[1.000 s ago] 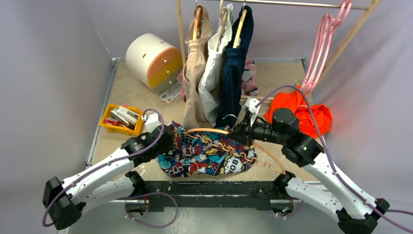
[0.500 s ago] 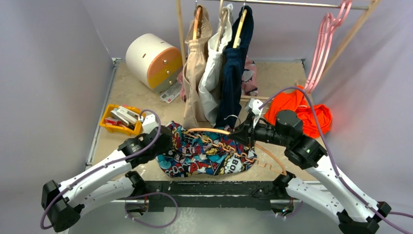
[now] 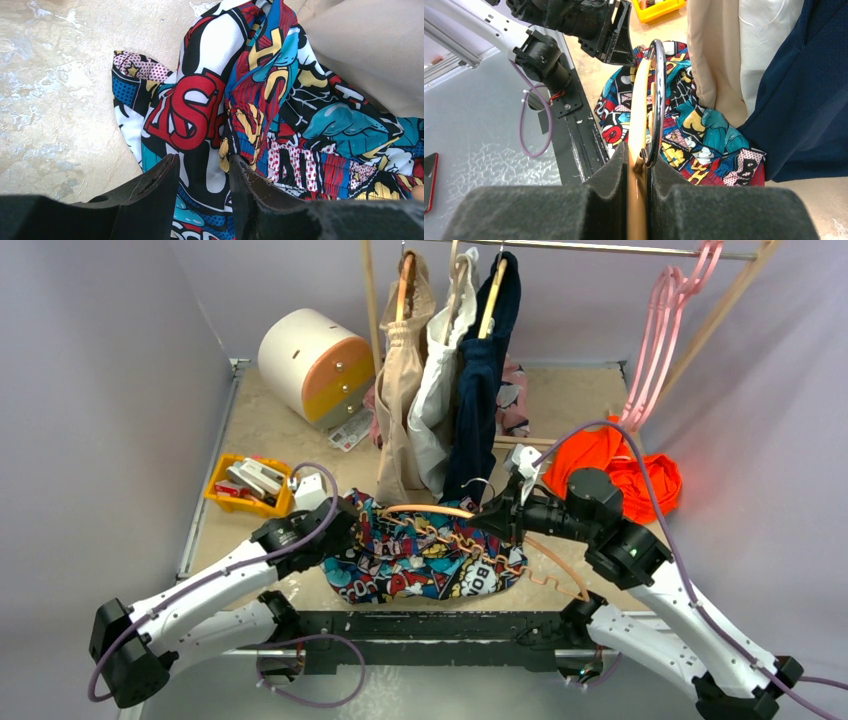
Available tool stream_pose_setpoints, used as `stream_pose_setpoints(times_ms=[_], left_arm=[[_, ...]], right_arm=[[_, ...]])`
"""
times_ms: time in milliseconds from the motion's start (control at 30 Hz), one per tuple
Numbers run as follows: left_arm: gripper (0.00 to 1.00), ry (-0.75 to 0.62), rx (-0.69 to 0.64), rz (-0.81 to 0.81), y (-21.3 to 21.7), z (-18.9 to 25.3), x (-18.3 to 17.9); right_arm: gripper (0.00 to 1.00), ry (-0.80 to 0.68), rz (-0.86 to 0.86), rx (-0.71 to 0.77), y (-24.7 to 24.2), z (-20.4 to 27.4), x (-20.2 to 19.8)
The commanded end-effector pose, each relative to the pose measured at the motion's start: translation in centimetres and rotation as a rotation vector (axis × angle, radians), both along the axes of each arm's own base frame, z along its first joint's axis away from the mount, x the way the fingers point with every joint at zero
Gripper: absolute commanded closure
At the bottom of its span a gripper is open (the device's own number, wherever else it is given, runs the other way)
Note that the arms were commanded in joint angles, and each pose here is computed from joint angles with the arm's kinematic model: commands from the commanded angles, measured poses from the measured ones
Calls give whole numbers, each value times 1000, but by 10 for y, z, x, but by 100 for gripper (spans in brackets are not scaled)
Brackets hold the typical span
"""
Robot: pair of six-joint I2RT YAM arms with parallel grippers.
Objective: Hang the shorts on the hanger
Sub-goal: Hang the shorts on the hanger.
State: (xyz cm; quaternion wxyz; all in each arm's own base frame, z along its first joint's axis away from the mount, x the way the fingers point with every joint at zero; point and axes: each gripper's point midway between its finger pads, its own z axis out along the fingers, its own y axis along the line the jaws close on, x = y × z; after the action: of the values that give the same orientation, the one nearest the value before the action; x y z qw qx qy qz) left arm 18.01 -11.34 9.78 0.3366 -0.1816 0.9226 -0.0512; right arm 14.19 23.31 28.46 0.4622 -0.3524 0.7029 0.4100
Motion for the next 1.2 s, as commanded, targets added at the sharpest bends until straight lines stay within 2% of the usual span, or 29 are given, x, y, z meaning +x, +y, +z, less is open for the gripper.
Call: stream_pose_setpoints(times_ms=[0, 500, 600, 733, 967, 1167], left_arm=[[60, -37, -25, -15, -11, 6, 10], [63, -40, -11, -36, -18, -14, 18], [71, -45, 0, -35, -19, -17, 21], [100, -78, 23, -34, -18, 1, 28], [100, -194, 14, -22, -5, 68, 34], [100, -200, 6, -17, -5, 78, 33]], right_arm=[[100, -34, 21, 51, 2, 17, -4], [100, -19, 52, 44, 2, 20, -11], [100, -15, 58, 42, 2, 20, -13], [100, -14, 63, 33, 0, 21, -15], [100, -45, 95, 18, -4, 37, -23], [100, 4, 195, -15, 2, 32, -35]])
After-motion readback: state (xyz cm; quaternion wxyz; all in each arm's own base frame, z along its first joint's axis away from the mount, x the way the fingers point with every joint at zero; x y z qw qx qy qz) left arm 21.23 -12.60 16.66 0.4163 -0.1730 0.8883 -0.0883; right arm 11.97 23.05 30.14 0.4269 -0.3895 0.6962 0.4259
